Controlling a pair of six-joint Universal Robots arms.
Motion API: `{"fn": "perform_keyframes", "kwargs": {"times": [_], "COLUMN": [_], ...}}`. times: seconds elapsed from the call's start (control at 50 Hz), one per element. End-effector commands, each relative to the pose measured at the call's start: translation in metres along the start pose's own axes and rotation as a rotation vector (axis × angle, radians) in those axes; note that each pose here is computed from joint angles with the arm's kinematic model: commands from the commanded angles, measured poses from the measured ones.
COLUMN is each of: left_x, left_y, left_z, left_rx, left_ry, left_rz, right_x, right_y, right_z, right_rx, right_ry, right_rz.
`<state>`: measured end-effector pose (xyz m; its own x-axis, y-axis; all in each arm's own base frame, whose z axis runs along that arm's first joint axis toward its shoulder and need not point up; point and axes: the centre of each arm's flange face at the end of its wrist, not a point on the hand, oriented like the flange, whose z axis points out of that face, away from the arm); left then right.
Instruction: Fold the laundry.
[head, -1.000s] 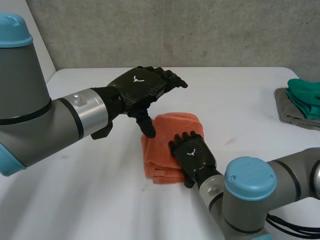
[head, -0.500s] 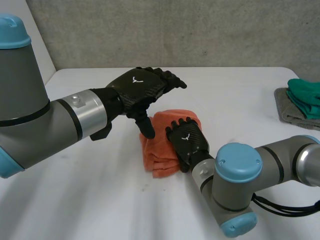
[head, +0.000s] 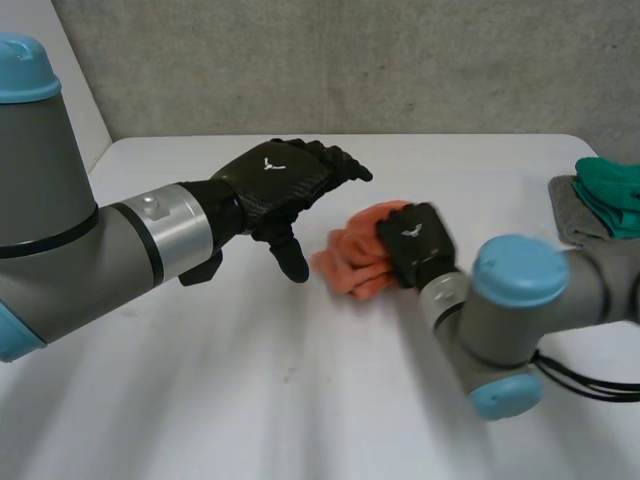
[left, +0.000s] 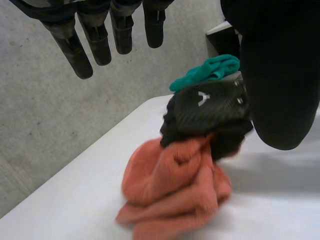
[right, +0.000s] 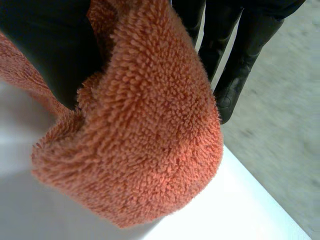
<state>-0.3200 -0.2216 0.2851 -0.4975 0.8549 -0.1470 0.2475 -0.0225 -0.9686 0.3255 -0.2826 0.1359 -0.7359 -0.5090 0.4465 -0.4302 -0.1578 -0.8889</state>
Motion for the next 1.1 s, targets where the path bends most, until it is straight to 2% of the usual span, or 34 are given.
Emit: {"fn": "perform_keyframes", "kwargs": {"times": [0.02,0.12,0.22,0.28,0.36,0.38,0.46,0.56,0.64,0.72,0.9,0.98,1.1], "left_x": [0.000,0.000,-0.002,-0.003,-0.002,-0.002,-0.002,-0.002,-0.002,-0.001,0.003,0.003,0.003], "left_y": [-0.006,-0.007,-0.004,-0.003,-0.002,-0.002,-0.003,-0.007,-0.008,-0.006,0.005,0.008,0.008], "left_z": [-0.004,-0.006,-0.007,-0.007,-0.007,-0.007,-0.008,-0.011,-0.011,-0.012,-0.009,-0.008,-0.008], "left_rx": [0.015,0.017,0.009,0.005,0.002,0.002,0.003,0.013,0.014,0.008,-0.011,-0.013,-0.013], "left_ry": [-0.006,-0.008,-0.015,-0.015,-0.016,-0.016,-0.017,-0.033,-0.035,-0.031,-0.021,-0.022,-0.022], "left_rz": [0.008,0.009,0.005,0.003,0.000,0.000,0.001,0.008,0.009,0.006,-0.004,-0.005,-0.005], "right_x": [0.082,0.135,0.167,0.179,0.216,0.238,0.288,0.344,0.368,0.378,0.369,0.366,0.367], "right_y": [0.027,0.044,0.041,0.030,0.001,-0.011,-0.045,-0.065,-0.048,-0.004,0.132,0.170,0.183], "right_z": [0.008,0.010,0.022,0.032,0.052,0.058,0.069,0.070,0.075,0.078,0.060,0.042,0.030], "right_rx": [-0.133,-0.172,-0.086,-0.019,0.103,0.153,0.294,0.423,0.426,0.343,0.059,-0.038,-0.074], "right_ry": [0.110,0.134,0.090,0.091,0.179,0.230,0.366,0.527,0.568,0.548,0.418,0.394,0.370], "right_rz": [-0.027,-0.115,-0.232,-0.240,-0.242,-0.243,-0.245,-0.266,-0.288,-0.271,-0.160,-0.156,-0.183]}}
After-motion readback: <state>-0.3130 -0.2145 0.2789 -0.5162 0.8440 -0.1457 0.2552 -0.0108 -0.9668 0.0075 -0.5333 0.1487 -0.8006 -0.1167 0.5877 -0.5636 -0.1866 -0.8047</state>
